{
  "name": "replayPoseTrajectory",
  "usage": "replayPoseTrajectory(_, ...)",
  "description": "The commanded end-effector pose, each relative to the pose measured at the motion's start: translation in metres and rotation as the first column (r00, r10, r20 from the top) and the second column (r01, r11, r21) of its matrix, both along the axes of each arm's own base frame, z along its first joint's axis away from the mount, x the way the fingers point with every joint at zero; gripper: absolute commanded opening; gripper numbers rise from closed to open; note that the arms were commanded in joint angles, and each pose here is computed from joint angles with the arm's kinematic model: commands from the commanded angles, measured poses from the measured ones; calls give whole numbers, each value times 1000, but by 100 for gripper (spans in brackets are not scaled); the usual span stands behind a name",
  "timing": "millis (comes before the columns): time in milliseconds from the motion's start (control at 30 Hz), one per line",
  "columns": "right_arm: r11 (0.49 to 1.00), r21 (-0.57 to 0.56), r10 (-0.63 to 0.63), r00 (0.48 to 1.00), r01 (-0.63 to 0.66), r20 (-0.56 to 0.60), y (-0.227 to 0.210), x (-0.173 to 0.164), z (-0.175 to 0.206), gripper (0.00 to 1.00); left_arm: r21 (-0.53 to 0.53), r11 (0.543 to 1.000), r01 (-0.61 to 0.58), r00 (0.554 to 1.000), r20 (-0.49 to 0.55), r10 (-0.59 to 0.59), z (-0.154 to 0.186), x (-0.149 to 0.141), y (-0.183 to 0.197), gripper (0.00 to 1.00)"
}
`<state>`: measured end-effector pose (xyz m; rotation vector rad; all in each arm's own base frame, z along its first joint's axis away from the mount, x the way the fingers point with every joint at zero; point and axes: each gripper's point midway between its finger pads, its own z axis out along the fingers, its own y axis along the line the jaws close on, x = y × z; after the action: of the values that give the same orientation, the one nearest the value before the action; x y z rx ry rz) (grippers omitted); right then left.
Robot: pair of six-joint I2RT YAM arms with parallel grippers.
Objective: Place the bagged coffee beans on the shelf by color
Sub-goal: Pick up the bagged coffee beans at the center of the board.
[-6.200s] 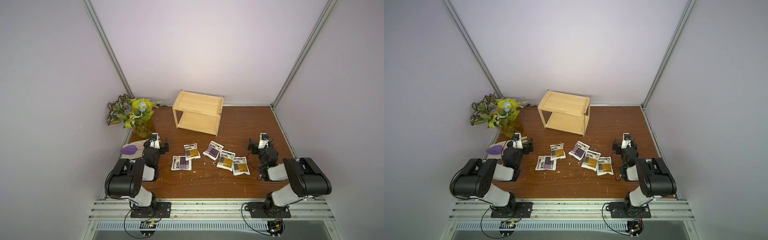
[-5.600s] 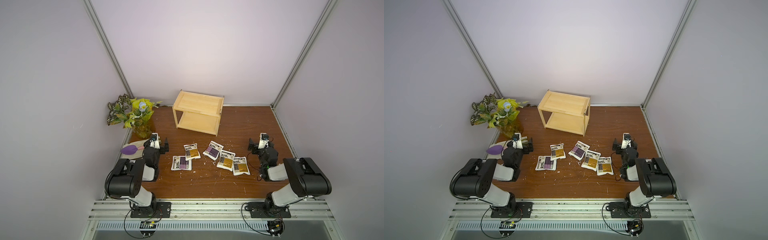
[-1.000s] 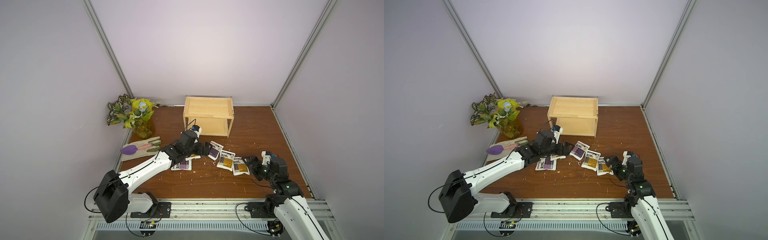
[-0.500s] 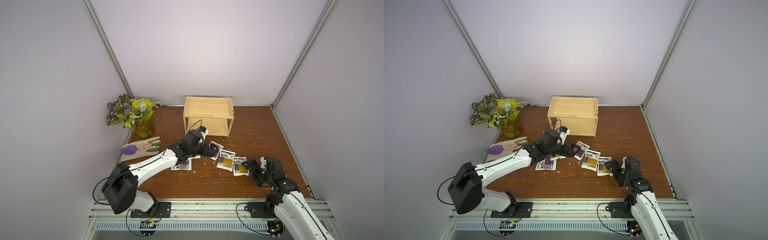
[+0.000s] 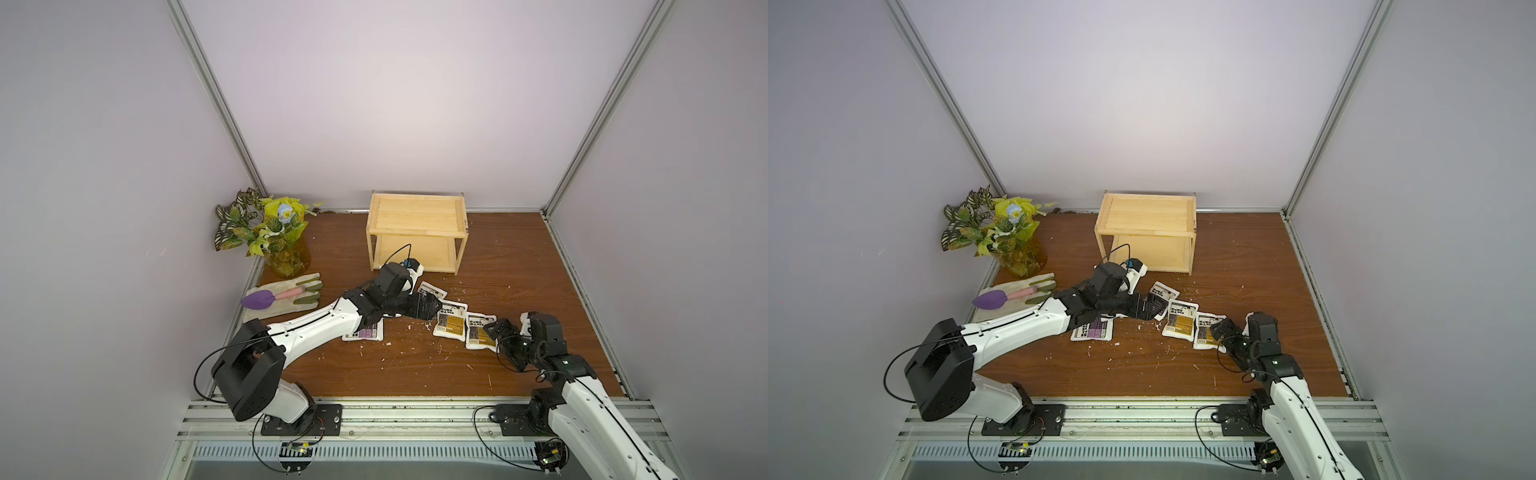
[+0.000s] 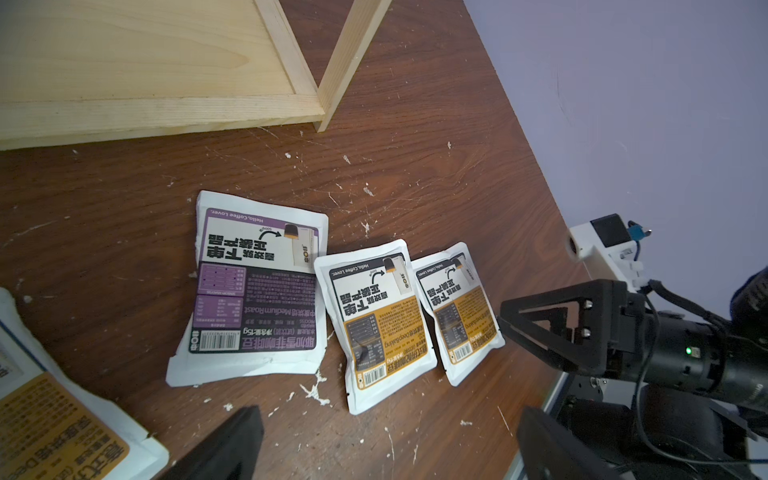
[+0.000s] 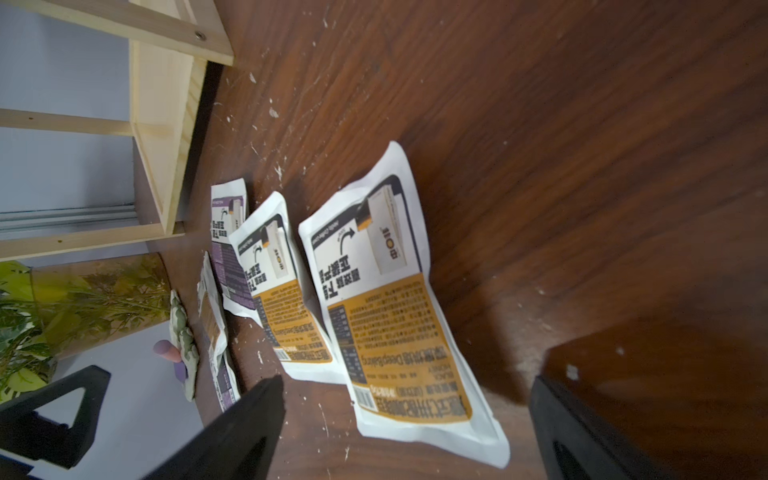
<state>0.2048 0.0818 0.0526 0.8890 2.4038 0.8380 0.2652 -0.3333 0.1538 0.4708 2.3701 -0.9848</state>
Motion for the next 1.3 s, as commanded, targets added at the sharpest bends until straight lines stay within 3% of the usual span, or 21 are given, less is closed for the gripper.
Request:
replayPoseTrajectory(0, 997, 68, 26, 998, -29, 52, 11, 8, 2, 99, -36, 999, 32, 999, 11, -32, 12, -1, -12, 100)
replayPoseTrajectory(333, 988, 148, 27, 997, -37, 71, 20, 14, -5, 89, -62, 997, 55, 998, -30, -57, 6, -6, -18, 99)
replayPoseTrajectory(1267, 976, 214, -63, 994, 44, 84, 10, 9, -4, 18, -61, 996, 66, 996, -48, -69, 2, -6, -22, 100)
